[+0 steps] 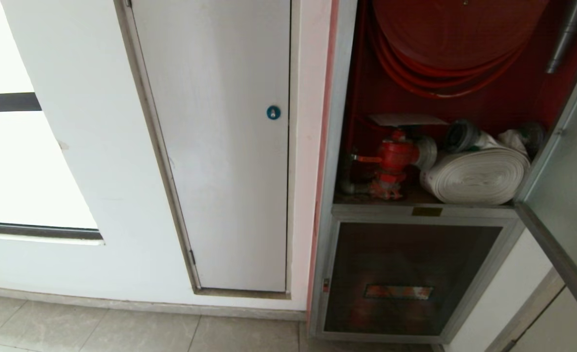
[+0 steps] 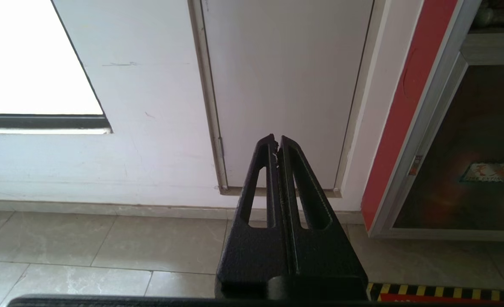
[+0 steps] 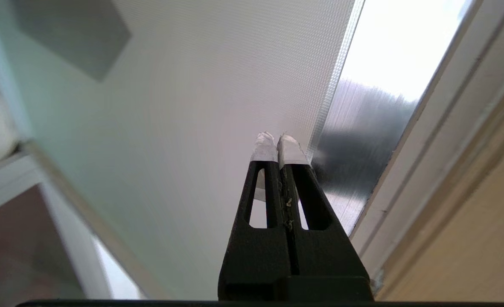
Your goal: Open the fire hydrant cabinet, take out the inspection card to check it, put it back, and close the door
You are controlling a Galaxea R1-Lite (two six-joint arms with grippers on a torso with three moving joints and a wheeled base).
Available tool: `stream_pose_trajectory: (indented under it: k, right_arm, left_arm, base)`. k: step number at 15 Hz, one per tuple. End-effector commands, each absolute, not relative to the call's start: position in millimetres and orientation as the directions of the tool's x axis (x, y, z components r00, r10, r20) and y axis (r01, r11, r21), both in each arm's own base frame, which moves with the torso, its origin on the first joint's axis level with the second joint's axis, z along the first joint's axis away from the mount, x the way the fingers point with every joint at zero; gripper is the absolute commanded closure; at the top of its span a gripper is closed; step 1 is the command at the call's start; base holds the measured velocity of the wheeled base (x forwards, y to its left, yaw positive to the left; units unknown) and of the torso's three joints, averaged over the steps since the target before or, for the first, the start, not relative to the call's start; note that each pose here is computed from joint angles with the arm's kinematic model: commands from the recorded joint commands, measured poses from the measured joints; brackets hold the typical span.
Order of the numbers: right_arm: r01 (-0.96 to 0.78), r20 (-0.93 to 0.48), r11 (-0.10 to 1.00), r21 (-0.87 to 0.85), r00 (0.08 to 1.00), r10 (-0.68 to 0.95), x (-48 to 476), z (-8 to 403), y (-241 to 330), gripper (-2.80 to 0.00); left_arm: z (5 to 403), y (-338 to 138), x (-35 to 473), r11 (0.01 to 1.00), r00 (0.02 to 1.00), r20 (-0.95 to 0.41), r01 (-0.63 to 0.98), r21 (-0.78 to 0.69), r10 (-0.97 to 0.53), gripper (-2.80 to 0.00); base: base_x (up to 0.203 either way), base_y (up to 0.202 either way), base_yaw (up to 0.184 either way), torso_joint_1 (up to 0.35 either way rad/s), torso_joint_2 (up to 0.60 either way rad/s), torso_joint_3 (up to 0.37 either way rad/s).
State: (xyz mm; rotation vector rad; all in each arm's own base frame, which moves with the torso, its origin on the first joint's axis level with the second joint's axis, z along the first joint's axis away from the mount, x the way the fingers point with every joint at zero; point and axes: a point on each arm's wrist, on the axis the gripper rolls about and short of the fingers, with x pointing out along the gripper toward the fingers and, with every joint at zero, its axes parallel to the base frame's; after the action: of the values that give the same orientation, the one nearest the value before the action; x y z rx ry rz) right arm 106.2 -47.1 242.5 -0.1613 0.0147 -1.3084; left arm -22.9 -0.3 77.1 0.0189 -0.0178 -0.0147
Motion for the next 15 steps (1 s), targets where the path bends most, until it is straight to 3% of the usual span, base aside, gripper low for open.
stream_pose_trajectory:
  k: [1, 15]
  right_arm:
    - [0.967, 0.059, 0.199, -0.156, 0.210, -0.976, 116.0, 238.2, -56.8, 0.00]
    - [0.973, -0.057, 0.164, -0.163, 0.157, -0.986, 151.2, 212.8, -136.1, 0.00]
  left_arm:
    - [75.5, -0.3, -22.5, 1.000, 1.000, 0.012, 0.016, 0.019, -0.016, 0.00]
    - [75.5, -0.3, -22.5, 1.000, 1.000, 0.012, 0.016, 0.019, -0.016, 0.00]
  base:
    - [0.000, 0.000, 0.000, 0.000, 0.00, 0.000]
    - [0.000, 0.000, 0.000, 0.000, 0.00, 0.000]
